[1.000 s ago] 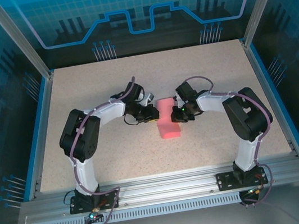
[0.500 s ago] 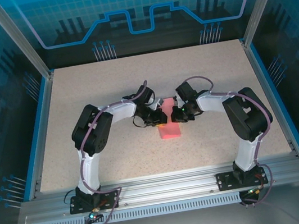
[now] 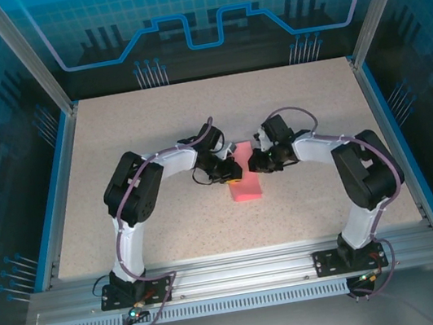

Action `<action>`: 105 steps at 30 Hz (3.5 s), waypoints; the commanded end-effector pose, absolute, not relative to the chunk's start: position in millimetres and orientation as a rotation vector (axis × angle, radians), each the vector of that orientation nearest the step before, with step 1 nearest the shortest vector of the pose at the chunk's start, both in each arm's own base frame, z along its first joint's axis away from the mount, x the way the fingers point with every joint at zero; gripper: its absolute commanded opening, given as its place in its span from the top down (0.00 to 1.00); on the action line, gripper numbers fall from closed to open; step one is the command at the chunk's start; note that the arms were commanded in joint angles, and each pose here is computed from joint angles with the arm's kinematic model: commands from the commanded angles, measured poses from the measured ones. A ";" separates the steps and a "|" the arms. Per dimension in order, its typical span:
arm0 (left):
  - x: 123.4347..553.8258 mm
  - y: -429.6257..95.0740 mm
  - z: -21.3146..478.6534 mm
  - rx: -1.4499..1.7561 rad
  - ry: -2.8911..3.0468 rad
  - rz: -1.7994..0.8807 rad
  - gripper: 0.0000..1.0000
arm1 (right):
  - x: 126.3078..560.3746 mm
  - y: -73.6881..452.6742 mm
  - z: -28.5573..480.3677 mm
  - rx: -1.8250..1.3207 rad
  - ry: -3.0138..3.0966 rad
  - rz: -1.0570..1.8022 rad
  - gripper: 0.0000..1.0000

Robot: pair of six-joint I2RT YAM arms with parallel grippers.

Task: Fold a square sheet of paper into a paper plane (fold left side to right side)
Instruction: Hold the square sheet of paper at the center of the table, then first fold the square sheet of paper in half at the center of the table, then hold the square sheet of paper at the center of the table.

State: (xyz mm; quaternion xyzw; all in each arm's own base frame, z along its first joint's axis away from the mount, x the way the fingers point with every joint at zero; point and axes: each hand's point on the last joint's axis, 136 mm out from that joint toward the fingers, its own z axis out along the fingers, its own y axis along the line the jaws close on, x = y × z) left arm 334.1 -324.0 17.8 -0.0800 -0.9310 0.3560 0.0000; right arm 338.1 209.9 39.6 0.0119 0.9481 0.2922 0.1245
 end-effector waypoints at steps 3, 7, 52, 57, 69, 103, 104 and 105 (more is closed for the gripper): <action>320.3 -317.0 -6.6 -0.214 -2.906 1.001 0.80 | 362.1 226.1 57.3 -0.022 2.658 0.985 0.88; 320.6 -319.4 -6.0 -0.223 -2.904 1.002 0.80 | 373.6 234.8 49.6 -0.026 2.664 1.021 0.88; 227.5 -289.4 15.3 -0.368 -2.818 0.911 0.79 | 366.2 216.0 -15.8 0.131 2.922 0.794 0.90; 223.4 -288.1 21.6 -0.392 -2.817 0.926 0.78 | 366.4 216.0 -15.0 0.131 2.922 0.796 0.90; 295.9 -284.8 87.2 -0.316 -2.970 1.142 0.73 | 369.0 222.3 -6.9 0.087 2.890 0.831 0.90; 327.9 -308.2 -3.4 -0.144 -2.923 0.977 0.75 | 387.7 222.4 75.2 -0.101 2.689 0.816 0.67; 326.7 -307.8 -4.4 -0.140 -2.923 0.971 0.74 | 382.8 219.8 79.8 -0.107 2.688 0.806 0.66; 326.0 -307.3 -5.4 -0.140 -2.922 0.966 0.75 | 376.9 218.0 81.2 -0.110 2.693 0.803 0.66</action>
